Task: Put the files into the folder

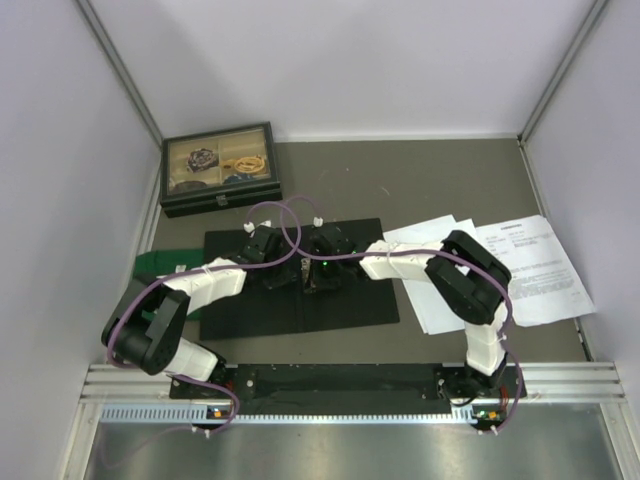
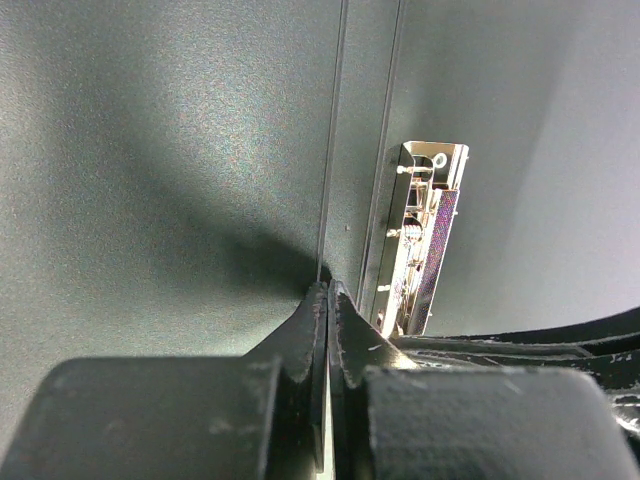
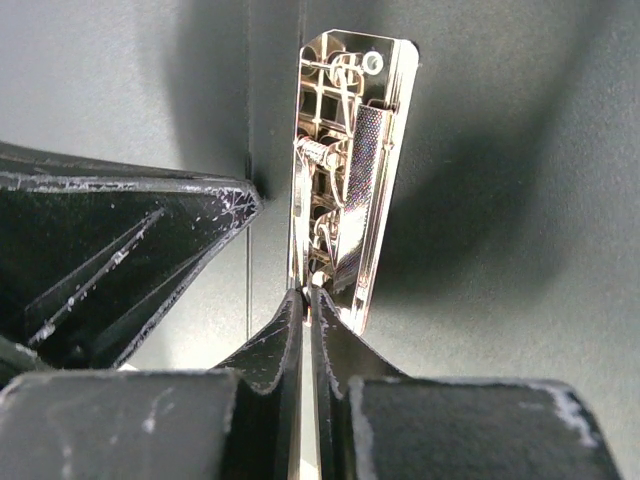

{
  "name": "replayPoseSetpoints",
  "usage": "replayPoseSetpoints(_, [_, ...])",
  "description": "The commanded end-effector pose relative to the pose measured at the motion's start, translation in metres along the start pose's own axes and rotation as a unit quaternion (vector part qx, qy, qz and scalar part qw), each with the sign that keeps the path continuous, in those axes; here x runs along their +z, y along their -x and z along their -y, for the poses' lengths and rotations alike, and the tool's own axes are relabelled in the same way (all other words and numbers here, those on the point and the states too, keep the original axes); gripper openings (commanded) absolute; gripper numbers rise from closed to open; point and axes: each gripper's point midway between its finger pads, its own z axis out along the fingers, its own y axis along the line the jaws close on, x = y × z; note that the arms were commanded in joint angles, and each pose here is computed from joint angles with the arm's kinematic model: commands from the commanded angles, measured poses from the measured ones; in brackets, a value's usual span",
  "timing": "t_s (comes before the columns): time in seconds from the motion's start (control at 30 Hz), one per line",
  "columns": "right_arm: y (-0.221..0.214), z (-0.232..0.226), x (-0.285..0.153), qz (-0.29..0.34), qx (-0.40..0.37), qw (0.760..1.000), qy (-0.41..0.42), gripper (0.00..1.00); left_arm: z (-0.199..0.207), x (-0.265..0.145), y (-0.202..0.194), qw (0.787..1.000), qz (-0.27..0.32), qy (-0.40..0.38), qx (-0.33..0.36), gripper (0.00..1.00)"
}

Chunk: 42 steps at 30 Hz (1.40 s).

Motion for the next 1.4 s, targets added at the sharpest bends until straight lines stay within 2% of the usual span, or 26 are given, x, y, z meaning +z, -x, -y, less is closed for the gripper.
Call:
replayPoseSetpoints(0.0, [-0.084, 0.168, 0.004, -0.094, -0.048, 0.940, -0.323, 0.00, -0.064, -0.002, -0.065, 0.989, -0.108, 0.103, 0.023, 0.00])
replayPoseSetpoints(0.07, [-0.084, 0.174, 0.001, -0.091, -0.058, 0.935, -0.338, 0.00, -0.067, -0.001, -0.061, 0.989, -0.097, 0.112, 0.025, 0.00])
replayPoseSetpoints(0.13, [-0.071, 0.156, 0.000, -0.078, -0.074, 0.939, -0.326, 0.00, -0.069, -0.001, -0.061, 0.989, -0.095, 0.115, 0.023, 0.00])
replayPoseSetpoints(0.2, [-0.056, 0.120, 0.001, -0.062, -0.070, 0.962, -0.257, 0.00, -0.068, -0.001, -0.061, 0.989, -0.095, 0.113, 0.024, 0.00])
replayPoseSetpoints(0.23, [-0.047, 0.088, -0.007, -0.059, -0.072, 0.976, -0.199, 0.00, -0.068, -0.001, -0.061, 0.989, -0.095, 0.114, 0.023, 0.00])
replayPoseSetpoints(0.33, [-0.026, 0.025, -0.018, -0.055, -0.075, 0.991, -0.096, 0.00, -0.067, -0.002, -0.060, 0.989, -0.094, 0.114, 0.023, 0.00])
replayPoseSetpoints(0.37, [-0.023, 0.019, -0.018, -0.055, -0.075, 0.992, -0.087, 0.00, -0.067, -0.002, -0.059, 0.989, -0.094, 0.115, 0.023, 0.00])
replayPoseSetpoints(0.43, [-0.027, 0.021, -0.014, -0.066, -0.065, 0.992, -0.080, 0.00, -0.068, -0.002, -0.060, 0.988, -0.095, 0.117, 0.024, 0.00])
replayPoseSetpoints(0.6, [-0.047, 0.066, -0.006, -0.087, -0.054, 0.985, -0.142, 0.00, -0.072, -0.002, -0.061, 0.987, -0.096, 0.124, 0.027, 0.00])
replayPoseSetpoints(0.8, [-0.082, 0.153, 0.004, -0.119, -0.066, 0.944, -0.302, 0.00, -0.074, -0.003, -0.060, 0.987, -0.095, 0.128, 0.029, 0.00])
replayPoseSetpoints(0.9, [-0.088, 0.160, 0.007, -0.120, -0.068, 0.944, -0.299, 0.00, -0.074, -0.004, -0.060, 0.987, -0.094, 0.130, 0.031, 0.00])
replayPoseSetpoints(1.0, [-0.062, 0.118, 0.001, -0.089, -0.075, 0.967, -0.229, 0.00, -0.077, -0.005, -0.061, 0.986, -0.094, 0.134, 0.034, 0.00])
replayPoseSetpoints(1.13, [-0.010, 0.039, -0.032, -0.038, -0.065, 0.992, -0.100, 0.00, -0.077, -0.005, -0.061, 0.986, -0.095, 0.135, 0.036, 0.00])
replayPoseSetpoints(1.3, [0.009, -0.007, -0.036, -0.033, -0.056, 0.998, -0.005, 0.00, -0.072, -0.004, -0.058, 0.986, -0.095, 0.129, 0.041, 0.00])
replayPoseSetpoints(1.37, [0.007, -0.007, -0.033, -0.038, -0.040, 0.998, 0.016, 0.00, -0.066, -0.005, -0.055, 0.987, -0.096, 0.120, 0.042, 0.00])
